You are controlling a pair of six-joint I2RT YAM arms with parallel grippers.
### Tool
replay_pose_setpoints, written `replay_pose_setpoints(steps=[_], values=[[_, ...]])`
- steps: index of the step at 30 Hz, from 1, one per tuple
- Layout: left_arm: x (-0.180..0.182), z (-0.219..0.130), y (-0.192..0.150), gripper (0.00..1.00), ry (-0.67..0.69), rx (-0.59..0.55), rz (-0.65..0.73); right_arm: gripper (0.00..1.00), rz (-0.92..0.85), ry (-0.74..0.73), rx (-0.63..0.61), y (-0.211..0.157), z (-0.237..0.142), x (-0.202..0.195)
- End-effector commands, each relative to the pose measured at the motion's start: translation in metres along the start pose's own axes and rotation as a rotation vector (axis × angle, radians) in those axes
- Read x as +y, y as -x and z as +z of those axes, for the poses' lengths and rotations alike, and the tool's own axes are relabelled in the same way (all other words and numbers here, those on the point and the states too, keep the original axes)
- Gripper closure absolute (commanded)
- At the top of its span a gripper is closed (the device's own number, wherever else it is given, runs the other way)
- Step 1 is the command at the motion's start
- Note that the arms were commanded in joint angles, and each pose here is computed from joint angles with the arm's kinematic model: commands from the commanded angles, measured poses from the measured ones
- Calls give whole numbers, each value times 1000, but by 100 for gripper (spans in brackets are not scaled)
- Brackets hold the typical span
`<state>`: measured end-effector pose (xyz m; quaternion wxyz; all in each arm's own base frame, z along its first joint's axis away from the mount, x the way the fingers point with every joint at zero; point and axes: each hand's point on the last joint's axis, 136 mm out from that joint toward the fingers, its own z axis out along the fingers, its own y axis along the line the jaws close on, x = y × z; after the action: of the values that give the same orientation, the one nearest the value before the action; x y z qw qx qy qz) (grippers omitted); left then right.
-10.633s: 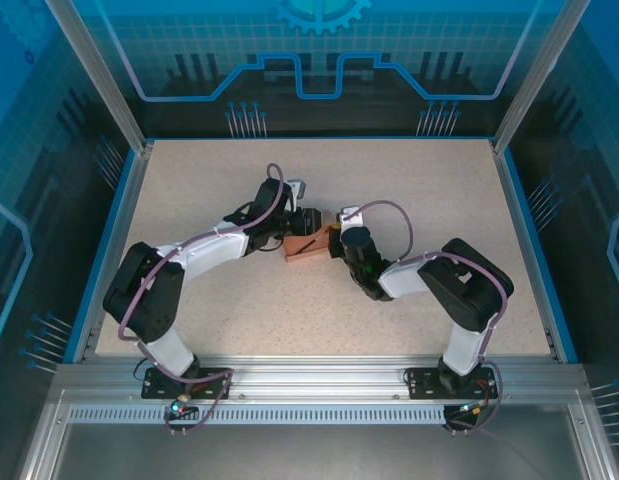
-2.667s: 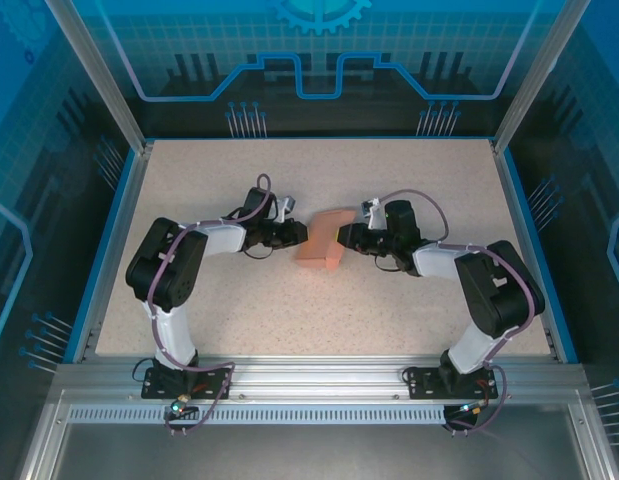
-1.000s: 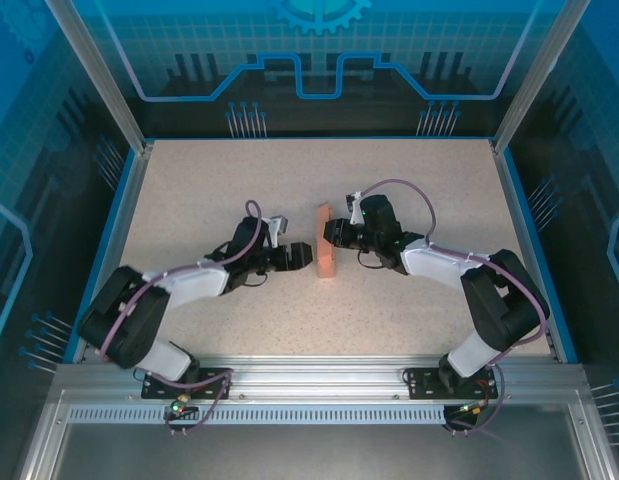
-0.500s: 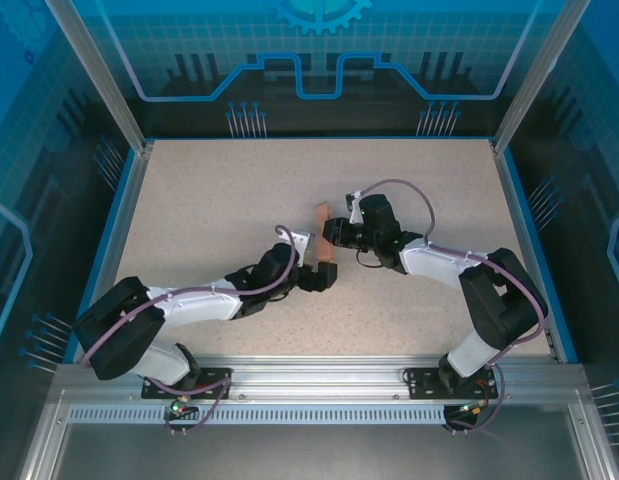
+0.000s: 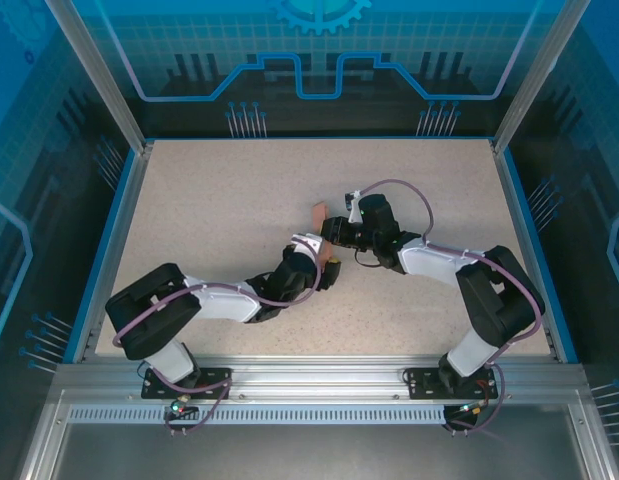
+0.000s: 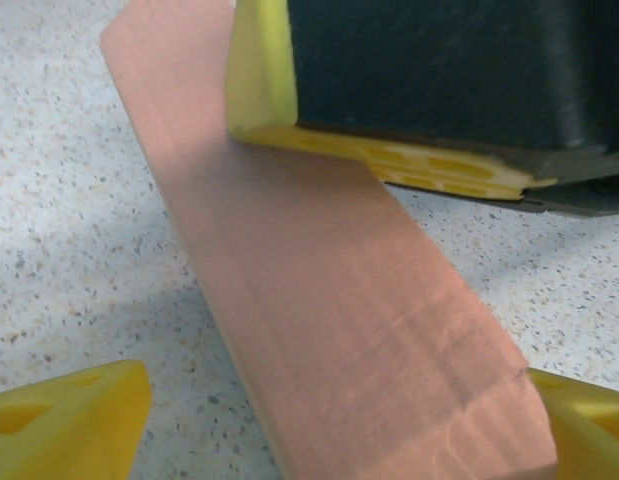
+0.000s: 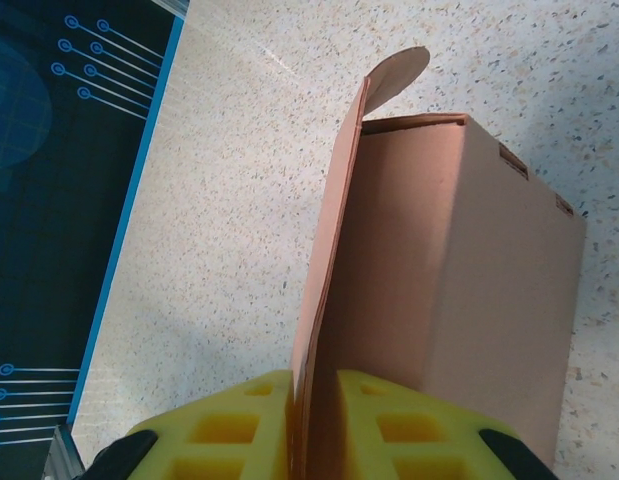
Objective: Fold the paper box
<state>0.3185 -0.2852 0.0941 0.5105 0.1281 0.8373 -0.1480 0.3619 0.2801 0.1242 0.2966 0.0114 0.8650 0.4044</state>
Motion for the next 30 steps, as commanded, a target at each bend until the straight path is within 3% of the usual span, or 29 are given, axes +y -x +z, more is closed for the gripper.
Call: replay_pose_setpoints(steps=[1, 14, 23, 30], values=[[-3, 5, 26, 20, 35, -91, 18, 81, 61, -91, 110, -35, 9, -30], [1, 7, 16, 52, 48, -74, 34, 79, 60, -85, 96, -28, 4, -27], [8, 2, 13, 77, 67, -78, 69, 68, 13, -69, 56, -4, -13, -16], [8, 0, 17, 78, 33, -70, 68, 57, -76, -53, -56, 37, -46, 0]])
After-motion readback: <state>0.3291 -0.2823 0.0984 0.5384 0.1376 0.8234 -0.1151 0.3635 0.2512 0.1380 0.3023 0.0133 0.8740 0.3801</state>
